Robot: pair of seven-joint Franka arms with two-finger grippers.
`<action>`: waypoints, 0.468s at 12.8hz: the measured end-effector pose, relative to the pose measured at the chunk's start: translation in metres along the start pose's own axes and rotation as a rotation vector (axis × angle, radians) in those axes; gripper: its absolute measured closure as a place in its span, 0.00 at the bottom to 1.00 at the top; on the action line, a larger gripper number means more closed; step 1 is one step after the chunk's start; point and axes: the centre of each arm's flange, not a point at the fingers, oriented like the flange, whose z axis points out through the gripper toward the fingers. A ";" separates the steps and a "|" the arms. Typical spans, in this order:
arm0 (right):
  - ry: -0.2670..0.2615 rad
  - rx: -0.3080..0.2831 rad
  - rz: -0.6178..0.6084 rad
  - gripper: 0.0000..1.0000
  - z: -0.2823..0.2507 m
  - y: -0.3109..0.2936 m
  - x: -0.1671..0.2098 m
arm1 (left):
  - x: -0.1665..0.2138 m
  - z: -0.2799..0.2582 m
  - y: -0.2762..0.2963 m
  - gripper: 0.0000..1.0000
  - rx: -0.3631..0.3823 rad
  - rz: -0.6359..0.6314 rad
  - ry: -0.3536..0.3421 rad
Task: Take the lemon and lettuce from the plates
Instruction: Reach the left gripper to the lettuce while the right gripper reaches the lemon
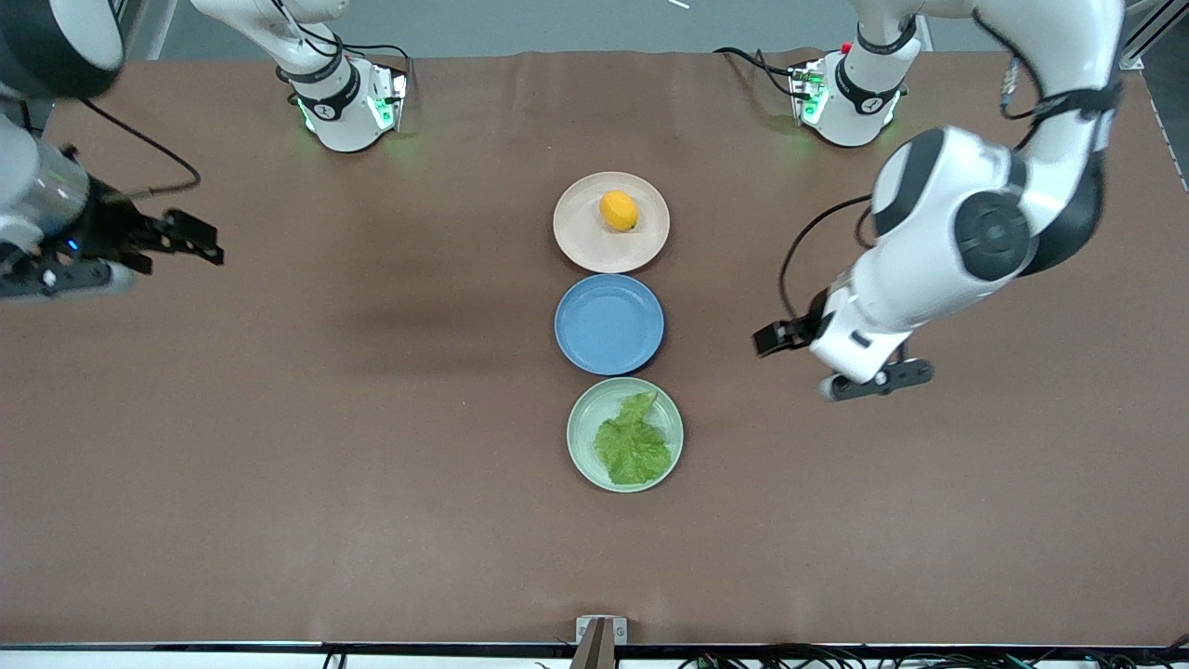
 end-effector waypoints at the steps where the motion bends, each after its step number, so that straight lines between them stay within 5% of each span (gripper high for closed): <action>1: -0.037 0.009 -0.007 0.00 0.022 -0.002 0.016 | 0.000 0.020 0.015 0.00 -0.020 -0.041 0.016; 4: -0.117 0.075 0.108 0.00 0.060 -0.031 0.030 | 0.002 0.075 0.049 0.00 -0.105 -0.169 0.080; 6: -0.138 0.058 0.240 0.00 0.063 -0.080 0.020 | 0.004 0.113 0.063 0.00 -0.162 -0.247 0.113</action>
